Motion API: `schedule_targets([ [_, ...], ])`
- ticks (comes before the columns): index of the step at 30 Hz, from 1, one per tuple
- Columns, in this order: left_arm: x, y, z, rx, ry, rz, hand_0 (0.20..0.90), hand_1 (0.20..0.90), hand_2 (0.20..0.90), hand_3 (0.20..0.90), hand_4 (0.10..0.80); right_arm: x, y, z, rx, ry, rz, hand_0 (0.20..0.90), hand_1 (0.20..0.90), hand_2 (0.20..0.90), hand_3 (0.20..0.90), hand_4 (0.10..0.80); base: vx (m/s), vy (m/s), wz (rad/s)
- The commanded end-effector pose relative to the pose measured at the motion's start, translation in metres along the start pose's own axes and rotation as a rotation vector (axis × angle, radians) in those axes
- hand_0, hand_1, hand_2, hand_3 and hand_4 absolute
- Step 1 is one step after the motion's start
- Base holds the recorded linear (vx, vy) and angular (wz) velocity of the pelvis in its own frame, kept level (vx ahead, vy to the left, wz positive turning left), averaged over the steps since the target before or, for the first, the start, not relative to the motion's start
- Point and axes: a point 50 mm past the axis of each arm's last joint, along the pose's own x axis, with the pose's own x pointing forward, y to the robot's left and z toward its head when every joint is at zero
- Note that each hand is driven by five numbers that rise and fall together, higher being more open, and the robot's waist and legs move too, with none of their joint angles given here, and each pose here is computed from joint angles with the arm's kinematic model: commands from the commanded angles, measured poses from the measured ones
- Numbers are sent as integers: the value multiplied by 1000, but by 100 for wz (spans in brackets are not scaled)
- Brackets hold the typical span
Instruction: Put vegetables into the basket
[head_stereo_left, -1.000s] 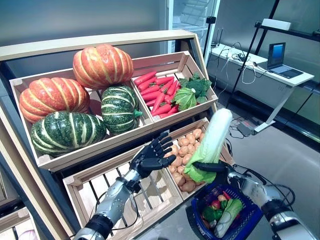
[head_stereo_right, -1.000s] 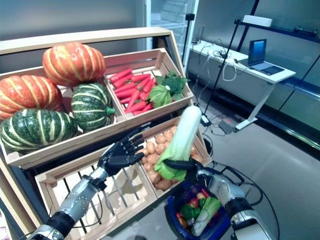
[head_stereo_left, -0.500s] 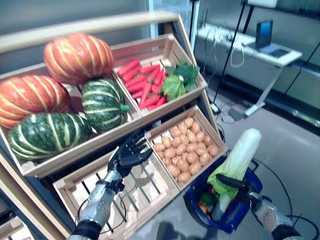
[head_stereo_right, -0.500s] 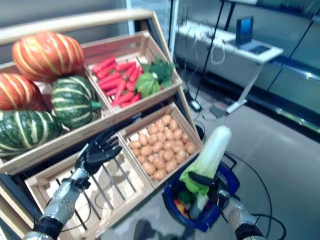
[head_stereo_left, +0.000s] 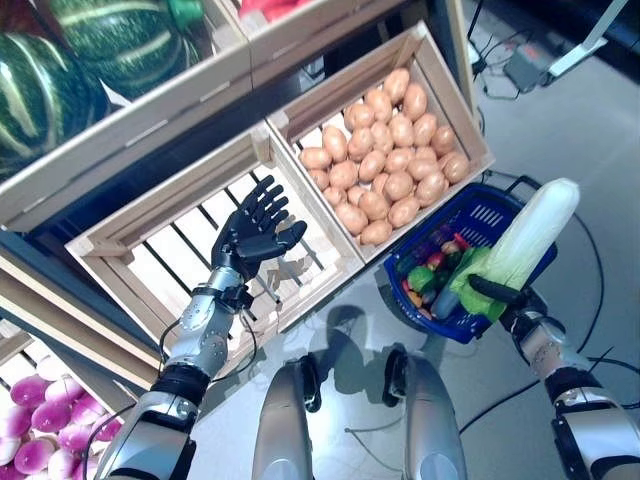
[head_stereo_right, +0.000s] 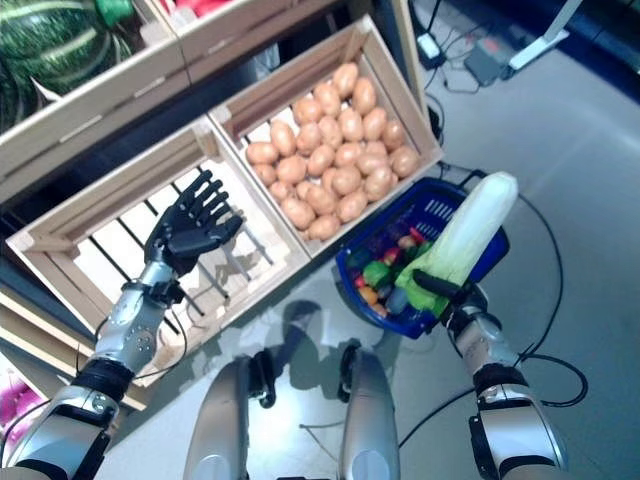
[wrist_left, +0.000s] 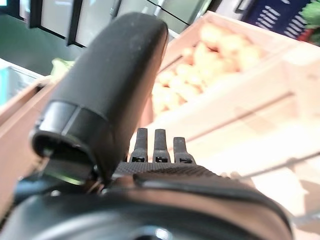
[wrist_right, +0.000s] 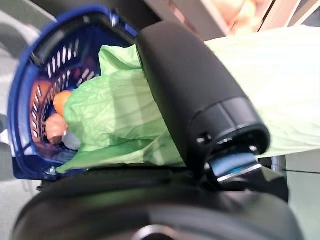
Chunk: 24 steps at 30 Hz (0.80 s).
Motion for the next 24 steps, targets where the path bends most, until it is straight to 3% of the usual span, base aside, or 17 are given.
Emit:
schedule_targets([
  [1,23,-19,39,1,-214,-87,900,900,900,900,800,0,-8,66,7,-232,-71,300,300,300,300,400,-55,3,10],
  [6,29,-26,48,-8,-233,-112,900,900,900,900,800,1,-10,80,-11,-222,-86,300,300,300,300,400,-59,-8,9],
  [7,30,-27,48,-11,-234,-109,900,900,900,900,800,1,-9,83,-12,-220,-92,552,552,552,552,568,-63,-8,5],
  [8,31,-28,47,-15,-233,-107,900,900,900,900,800,1,-8,86,-6,-221,-96,900,900,900,900,800,-55,-6,5],
  [24,26,-21,38,-26,-186,-67,900,900,900,900,800,1,-14,84,16,-222,-117,900,900,900,900,800,4,3,0],
])
